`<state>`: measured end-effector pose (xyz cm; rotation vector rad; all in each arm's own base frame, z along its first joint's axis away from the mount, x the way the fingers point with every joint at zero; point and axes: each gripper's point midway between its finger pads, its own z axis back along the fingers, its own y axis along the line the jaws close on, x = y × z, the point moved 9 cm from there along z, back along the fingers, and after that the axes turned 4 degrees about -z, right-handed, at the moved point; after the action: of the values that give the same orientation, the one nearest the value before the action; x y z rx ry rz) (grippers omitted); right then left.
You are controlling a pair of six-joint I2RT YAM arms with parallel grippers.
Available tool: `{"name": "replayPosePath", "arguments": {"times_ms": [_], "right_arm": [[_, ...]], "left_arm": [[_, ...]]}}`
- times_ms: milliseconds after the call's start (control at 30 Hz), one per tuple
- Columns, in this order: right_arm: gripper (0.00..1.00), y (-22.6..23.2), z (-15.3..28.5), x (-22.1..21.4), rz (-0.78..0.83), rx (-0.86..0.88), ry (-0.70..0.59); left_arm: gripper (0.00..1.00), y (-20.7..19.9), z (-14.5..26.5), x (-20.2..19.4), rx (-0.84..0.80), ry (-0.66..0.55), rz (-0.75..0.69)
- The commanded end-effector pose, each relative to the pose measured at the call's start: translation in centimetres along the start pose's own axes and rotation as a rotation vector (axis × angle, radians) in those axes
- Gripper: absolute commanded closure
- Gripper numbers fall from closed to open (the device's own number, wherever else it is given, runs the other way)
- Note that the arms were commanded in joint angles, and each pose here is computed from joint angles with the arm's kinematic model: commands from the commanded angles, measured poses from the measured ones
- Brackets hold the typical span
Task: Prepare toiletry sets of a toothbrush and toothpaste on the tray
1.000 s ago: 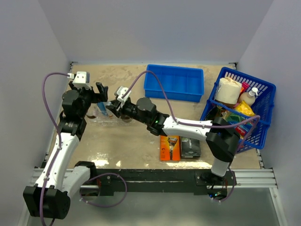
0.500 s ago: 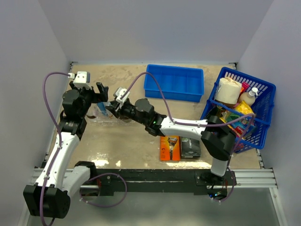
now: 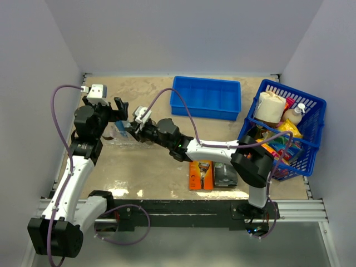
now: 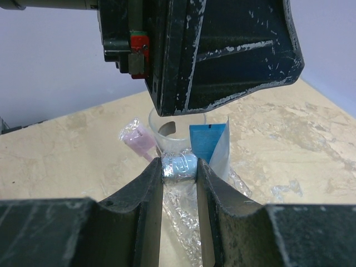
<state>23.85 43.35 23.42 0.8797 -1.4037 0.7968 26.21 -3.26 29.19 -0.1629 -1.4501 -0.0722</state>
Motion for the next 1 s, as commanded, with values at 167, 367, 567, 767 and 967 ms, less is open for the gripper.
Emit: {"name": "replayPosePath", "arguments": {"times_ms": [167, 367, 567, 767, 967], "right_arm": [[0.96, 0.0, -0.8, 1.0, -0.013, -0.035, -0.093], [0.96, -0.3, -0.9, 0.4, -0.015, -0.053, -0.094], [0.97, -0.2, -1.1, -0.1, -0.020, -0.049, -0.092], [0.97, -0.2, -1.3, -0.6, -0.021, -0.052, -0.091], [0.97, -0.4, -1.3, -1.2, -0.022, -0.064, -0.098]], "left_arm": [[0.05, 0.0, 0.0, 1.4, -0.005, -0.046, 0.010], [0.05, 0.1, -0.1, 1.3, -0.005, -0.043, 0.011], [0.05, 0.1, -0.1, 1.4, -0.008, -0.046, 0.011], [0.05, 0.1, -0.1, 1.3, -0.011, -0.043, 0.011], [0.05, 0.1, -0.1, 1.4, -0.013, -0.044, 0.011]]}}
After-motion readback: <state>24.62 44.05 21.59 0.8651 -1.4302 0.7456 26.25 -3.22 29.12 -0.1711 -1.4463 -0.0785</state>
